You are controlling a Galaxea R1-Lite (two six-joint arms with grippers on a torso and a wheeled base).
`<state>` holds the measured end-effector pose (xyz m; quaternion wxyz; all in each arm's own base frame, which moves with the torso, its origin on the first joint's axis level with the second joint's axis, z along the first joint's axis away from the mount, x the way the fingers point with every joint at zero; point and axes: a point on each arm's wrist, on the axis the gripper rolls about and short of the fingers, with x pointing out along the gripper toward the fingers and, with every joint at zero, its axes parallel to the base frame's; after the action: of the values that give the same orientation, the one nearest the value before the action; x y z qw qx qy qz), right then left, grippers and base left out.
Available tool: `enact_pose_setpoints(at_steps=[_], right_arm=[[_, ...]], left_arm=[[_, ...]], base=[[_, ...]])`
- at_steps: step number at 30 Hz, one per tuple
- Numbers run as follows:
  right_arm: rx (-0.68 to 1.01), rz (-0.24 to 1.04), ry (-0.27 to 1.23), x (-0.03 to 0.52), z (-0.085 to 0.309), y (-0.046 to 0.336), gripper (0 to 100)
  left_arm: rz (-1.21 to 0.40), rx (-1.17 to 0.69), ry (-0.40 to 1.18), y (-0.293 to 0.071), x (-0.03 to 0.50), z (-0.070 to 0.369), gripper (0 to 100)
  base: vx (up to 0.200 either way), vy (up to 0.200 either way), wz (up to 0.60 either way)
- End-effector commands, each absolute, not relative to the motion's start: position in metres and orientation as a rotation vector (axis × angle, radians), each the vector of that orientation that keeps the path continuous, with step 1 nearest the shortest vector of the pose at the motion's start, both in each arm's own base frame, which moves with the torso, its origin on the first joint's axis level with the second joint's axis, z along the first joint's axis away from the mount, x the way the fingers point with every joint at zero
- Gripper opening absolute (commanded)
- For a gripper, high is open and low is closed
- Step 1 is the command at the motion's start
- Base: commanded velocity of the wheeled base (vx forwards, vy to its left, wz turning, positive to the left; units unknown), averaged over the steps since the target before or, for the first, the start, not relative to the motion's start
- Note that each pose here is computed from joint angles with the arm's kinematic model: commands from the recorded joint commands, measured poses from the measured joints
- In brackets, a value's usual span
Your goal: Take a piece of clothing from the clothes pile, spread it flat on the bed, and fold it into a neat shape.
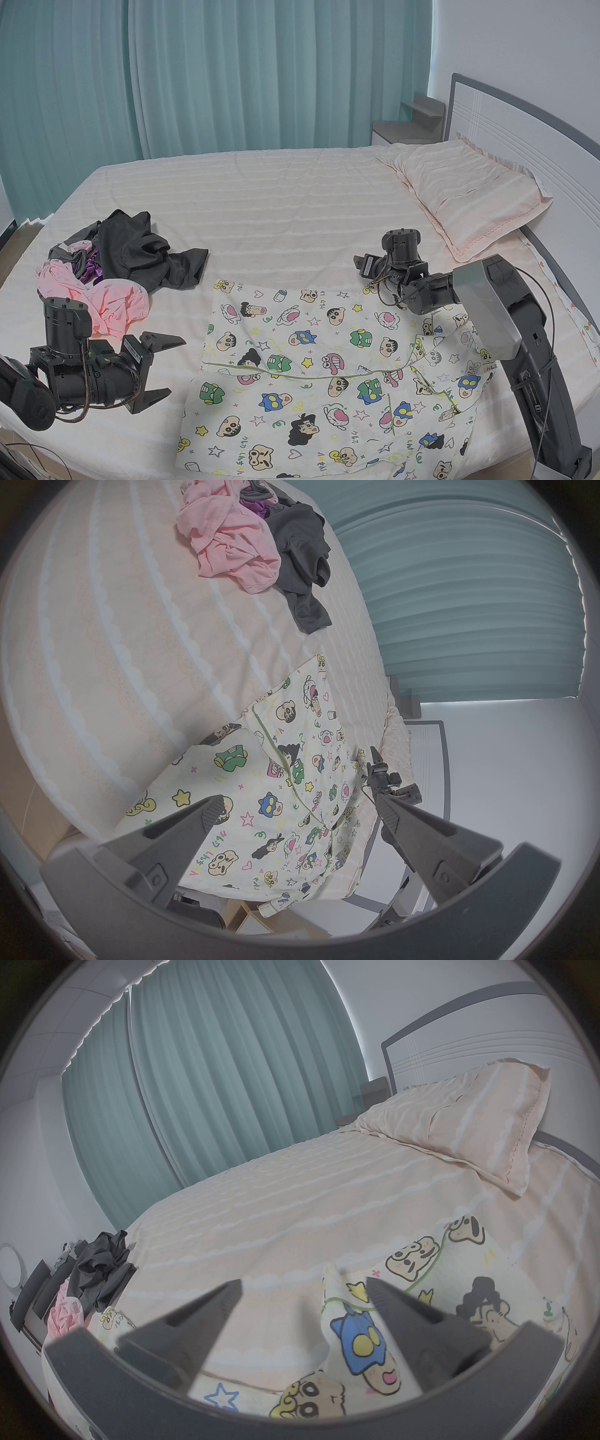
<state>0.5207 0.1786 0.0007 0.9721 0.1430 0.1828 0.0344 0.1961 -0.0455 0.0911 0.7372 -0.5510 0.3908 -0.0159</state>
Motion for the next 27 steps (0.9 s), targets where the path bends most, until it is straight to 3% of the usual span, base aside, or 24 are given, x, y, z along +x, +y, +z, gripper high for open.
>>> enact_pose_setpoints(at_steps=[1,6,15,23,27], right_arm=[[0.295,0.046,0.355,0.522,0.012,0.168,100],[0.295,-0.006,0.368,0.506,0.043,0.141,100],[0.315,0.022,0.368,0.425,0.078,0.101,100],[0.395,0.008,0.282,0.353,0.099,0.063,100],[0.458,0.002,0.317,0.31,0.102,0.057,100]], left_arm=[[-0.035,-1.211,0.857,-0.046,0.196,0.091,100],[-0.036,-1.209,0.857,-0.046,0.196,0.091,100],[-0.06,-1.216,0.86,-0.046,0.194,0.094,100],[-0.103,-1.238,0.846,-0.045,0.185,0.102,100],[-0.117,-1.223,0.867,-0.048,0.179,0.1,100]], base=[[0.0,0.0,0.0],[0.0,0.0,0.0],[0.0,0.0,0.0],[-0.2,0.0,0.0],[-0.2,0.0,0.0]])
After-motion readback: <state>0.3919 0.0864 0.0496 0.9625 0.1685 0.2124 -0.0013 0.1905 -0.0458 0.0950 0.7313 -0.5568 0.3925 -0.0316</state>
